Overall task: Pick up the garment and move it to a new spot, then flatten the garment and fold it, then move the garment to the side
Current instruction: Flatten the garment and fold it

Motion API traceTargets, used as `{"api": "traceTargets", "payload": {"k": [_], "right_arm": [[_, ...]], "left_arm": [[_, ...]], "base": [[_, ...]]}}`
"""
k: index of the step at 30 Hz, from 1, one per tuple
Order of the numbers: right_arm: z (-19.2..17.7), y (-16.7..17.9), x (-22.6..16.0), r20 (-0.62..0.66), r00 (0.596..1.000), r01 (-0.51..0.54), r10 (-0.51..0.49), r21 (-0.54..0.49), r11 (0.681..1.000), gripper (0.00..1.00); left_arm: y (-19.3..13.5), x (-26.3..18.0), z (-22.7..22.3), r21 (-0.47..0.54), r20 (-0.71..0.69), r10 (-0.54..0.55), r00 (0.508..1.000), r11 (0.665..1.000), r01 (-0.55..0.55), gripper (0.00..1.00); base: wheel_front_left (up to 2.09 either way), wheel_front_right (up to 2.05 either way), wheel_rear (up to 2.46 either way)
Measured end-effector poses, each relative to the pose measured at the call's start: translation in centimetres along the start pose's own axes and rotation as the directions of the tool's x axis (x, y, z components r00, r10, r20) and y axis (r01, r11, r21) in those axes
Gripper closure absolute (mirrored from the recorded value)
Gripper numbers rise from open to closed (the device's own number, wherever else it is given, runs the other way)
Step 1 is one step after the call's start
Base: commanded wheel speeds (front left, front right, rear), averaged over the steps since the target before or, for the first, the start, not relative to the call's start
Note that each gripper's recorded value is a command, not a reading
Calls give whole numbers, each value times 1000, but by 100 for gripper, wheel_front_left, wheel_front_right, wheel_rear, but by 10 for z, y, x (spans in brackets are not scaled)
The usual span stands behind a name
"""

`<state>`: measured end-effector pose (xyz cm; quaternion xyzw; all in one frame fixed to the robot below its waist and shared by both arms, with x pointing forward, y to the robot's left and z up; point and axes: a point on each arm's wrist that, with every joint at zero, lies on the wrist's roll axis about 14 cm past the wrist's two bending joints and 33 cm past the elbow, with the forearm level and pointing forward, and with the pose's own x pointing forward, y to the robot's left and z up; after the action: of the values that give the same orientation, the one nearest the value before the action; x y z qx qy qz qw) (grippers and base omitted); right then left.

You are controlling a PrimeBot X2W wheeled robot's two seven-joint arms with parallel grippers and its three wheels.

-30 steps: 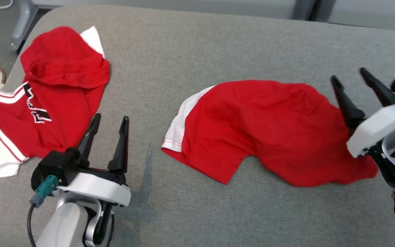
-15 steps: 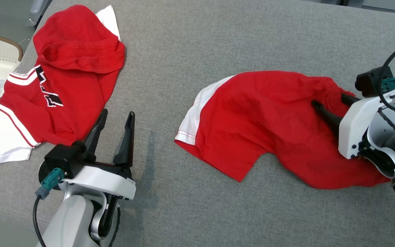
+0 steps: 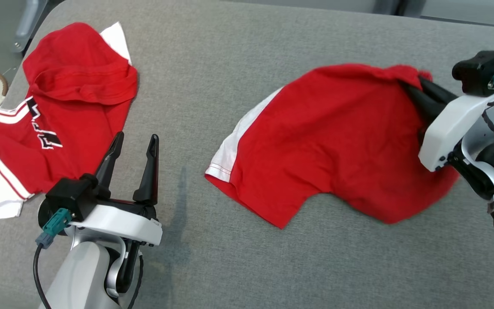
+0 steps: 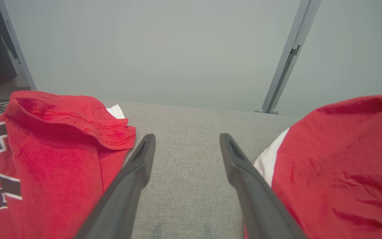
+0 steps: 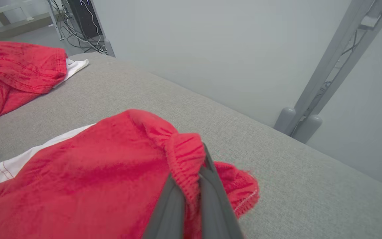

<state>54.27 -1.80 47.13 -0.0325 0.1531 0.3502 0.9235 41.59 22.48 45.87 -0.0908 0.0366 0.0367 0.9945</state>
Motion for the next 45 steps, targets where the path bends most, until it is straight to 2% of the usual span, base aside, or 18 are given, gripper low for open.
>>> {"api": "traceTargets", "payload": {"k": [4, 6, 9, 14, 16, 17, 20, 27, 32, 33, 34, 35, 39, 45], "right_arm": [[36, 6, -14, 132, 991, 7, -1, -41, 999, 100], [42, 14, -26, 173, 985, 6, 1, -42, 999, 100], [37, 20, -49, 199, 980, 30, -26, -18, 999, 100], [6, 14, -95, 182, 972, 136, -150, 87, 987, 100], [-14, 11, -113, 147, 966, 192, -213, 144, 971, 100], [-35, 7, -131, 103, 956, 250, -273, 196, 948, 100], [-64, 9, -151, 45, 941, 312, -334, 260, 914, 100], [-122, 30, -172, -67, 921, 380, -385, 384, 842, 100], [-143, 39, -173, -102, 916, 392, -388, 429, 814, 100], [-145, 38, -173, -102, 914, 395, -392, 435, 809, 73], [-144, 37, -173, -96, 913, 396, -396, 436, 808, 33], [-142, 36, -173, -84, 911, 397, -403, 437, 807, 0], [-124, 22, -177, -2, 890, 412, -456, 432, 802, 0], [-81, -1, -194, 163, 826, 443, -539, 405, 800, 0]], "left_arm": [[-7, 0, 1, 0, 6, -21, 1000, 1000, 21, 0], [-9, -1, 0, 0, 3, -28, 1000, 1000, 28, 0], [-14, -1, 2, 0, 8, -42, 999, 999, 42, 0], [-23, -1, 6, 7, 17, -69, 997, 998, 69, 0], [-27, -1, 9, 8, 23, -81, 996, 997, 80, 0], [-31, -2, 9, 7, 19, -91, 996, 996, 91, 0], [-37, 0, 14, 8, 28, -107, 994, 994, 107, 0], [-42, -3, 14, 9, 20, -120, 993, 993, 120, 0], [-43, -6, 11, 9, 4, -126, 992, 992, 126, 0], [-44, -6, 12, 10, 8, -128, 992, 992, 128, 0], [-45, -6, 13, 11, 9, -132, 991, 991, 131, 0], [-46, -7, 14, 10, 11, -134, 991, 991, 133, 0], [-45, -11, 13, 13, 6, -130, 991, 991, 130, 0], [-46, -16, 19, 17, 20, -130, 991, 991, 130, 0]], "base": [[0, 0, 0], [0, 0, 0], [0, 0, 0], [0, 0, 0], [0, 0, 0], [0, 0, 0], [0, 0, 0], [0, 0, 0], [0, 0, 0], [0, 0, 0], [0, 0, 0], [0, 0, 0], [0, 0, 0], [0, 0, 0]]}}
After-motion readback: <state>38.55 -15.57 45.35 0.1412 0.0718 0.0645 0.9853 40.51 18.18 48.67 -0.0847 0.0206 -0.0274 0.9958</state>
